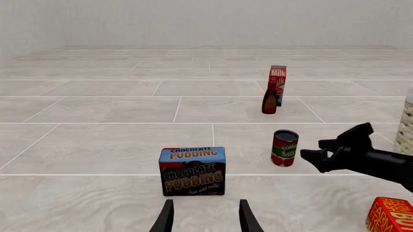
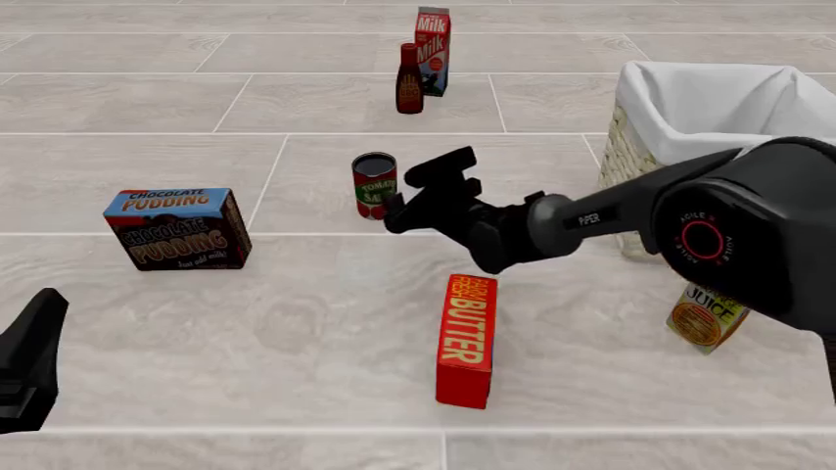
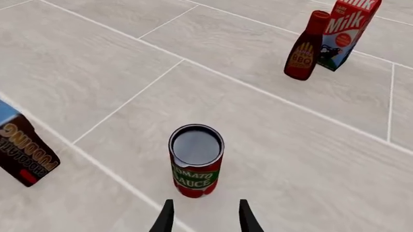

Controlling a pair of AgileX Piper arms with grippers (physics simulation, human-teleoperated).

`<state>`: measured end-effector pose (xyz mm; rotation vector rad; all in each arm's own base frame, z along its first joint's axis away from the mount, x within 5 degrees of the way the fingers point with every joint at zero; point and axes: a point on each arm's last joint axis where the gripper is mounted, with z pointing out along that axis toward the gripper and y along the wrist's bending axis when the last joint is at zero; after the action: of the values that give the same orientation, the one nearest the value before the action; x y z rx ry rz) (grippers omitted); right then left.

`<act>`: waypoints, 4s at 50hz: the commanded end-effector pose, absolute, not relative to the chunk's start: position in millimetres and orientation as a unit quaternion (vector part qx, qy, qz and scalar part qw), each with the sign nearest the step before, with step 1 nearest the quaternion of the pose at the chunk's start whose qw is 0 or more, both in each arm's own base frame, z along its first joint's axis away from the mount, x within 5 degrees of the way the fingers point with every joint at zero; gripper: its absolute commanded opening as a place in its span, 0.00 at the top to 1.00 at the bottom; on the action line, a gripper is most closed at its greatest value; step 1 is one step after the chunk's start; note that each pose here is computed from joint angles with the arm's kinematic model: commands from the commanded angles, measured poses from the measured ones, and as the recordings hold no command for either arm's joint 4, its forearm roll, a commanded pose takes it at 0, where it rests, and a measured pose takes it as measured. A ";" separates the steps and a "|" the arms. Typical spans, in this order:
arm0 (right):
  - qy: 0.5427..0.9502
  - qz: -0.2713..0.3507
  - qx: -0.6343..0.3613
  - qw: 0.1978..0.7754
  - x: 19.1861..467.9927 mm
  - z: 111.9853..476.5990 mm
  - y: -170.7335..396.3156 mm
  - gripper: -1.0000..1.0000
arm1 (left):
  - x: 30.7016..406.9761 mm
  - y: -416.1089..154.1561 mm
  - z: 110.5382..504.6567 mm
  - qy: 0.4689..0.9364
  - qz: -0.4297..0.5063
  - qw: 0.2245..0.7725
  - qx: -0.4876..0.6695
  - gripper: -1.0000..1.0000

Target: Pick the tomato sauce and place it in the basket.

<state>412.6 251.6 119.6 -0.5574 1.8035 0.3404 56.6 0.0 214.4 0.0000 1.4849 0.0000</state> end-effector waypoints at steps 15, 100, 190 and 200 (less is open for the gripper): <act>0.771 0.148 -0.247 0.568 421.5 110.1 267.1 0.00 | 56.6 0.0 214.4 0.676 0.000 0.737 0.000 0.00; 0.781 0.143 -0.249 0.554 449.9 85.3 283.4 0.00 | 56.6 0.0 214.4 0.676 0.000 0.737 0.000 0.00; 0.787 0.140 -0.258 0.543 465.8 74.3 298.3 0.00 | 56.6 0.0 214.4 0.676 0.000 0.737 0.000 0.00; 0.787 0.138 -0.258 0.542 468.7 73.2 298.3 0.00 | 56.6 0.0 214.4 0.676 0.000 0.737 0.000 0.00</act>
<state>466.6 297.3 74.6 -0.6107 1.8678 0.3306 56.6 0.0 214.4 0.0000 1.4849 0.0000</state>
